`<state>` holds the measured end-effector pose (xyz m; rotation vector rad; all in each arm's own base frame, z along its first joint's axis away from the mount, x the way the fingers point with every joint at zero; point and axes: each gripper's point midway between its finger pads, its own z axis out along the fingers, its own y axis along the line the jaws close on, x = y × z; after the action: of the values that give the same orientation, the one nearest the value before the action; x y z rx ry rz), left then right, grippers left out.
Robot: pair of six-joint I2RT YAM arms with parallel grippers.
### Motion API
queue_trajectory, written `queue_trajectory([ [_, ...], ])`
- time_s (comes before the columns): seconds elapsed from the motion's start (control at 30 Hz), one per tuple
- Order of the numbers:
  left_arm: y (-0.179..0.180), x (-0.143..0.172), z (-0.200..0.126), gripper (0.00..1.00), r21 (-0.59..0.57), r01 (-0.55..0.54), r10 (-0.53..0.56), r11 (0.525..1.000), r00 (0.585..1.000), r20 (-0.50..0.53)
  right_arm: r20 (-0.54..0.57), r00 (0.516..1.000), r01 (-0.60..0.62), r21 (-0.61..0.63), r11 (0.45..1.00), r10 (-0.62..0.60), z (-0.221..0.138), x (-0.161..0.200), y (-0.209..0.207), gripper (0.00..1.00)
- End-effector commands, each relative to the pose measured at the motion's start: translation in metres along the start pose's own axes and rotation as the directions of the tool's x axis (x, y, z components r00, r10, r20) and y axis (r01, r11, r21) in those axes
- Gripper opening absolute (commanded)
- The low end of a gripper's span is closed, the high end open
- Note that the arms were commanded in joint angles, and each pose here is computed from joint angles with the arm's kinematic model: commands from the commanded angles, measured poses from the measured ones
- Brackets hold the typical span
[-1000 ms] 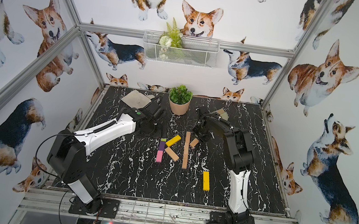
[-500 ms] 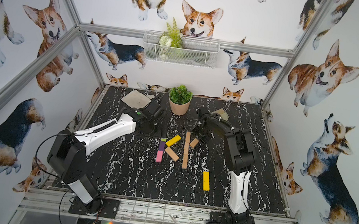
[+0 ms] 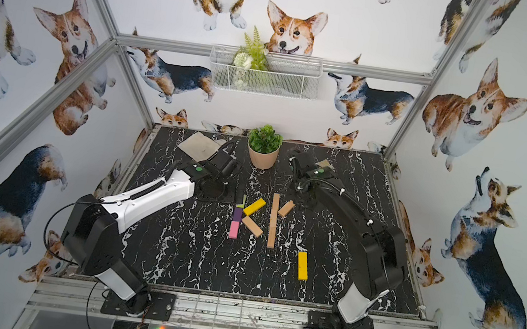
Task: Assemble the letter k with building blocks
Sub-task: Pick up the building block from the center of the board.
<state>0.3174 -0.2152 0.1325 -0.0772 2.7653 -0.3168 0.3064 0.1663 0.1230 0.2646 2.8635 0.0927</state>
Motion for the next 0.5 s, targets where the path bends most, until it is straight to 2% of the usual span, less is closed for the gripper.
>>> queue_trajectory([
  [0.0,-0.004,-0.001,-0.002,1.0,0.027,-0.016,0.016,1.0,1.0,0.016,-0.186,0.974,0.146,0.083,0.986,-0.128,0.008,0.064,-0.046,0.61],
  [0.17,-0.001,0.001,-0.002,1.0,0.022,-0.03,0.03,0.999,1.0,0.009,-0.297,0.948,0.142,0.08,0.987,-0.112,0.024,0.115,-0.071,0.58],
  [0.47,-0.001,0.006,0.004,1.0,0.018,-0.003,0.004,1.0,1.0,-0.017,-0.333,0.915,0.246,0.01,0.969,-0.228,0.046,0.138,-0.062,0.55],
])
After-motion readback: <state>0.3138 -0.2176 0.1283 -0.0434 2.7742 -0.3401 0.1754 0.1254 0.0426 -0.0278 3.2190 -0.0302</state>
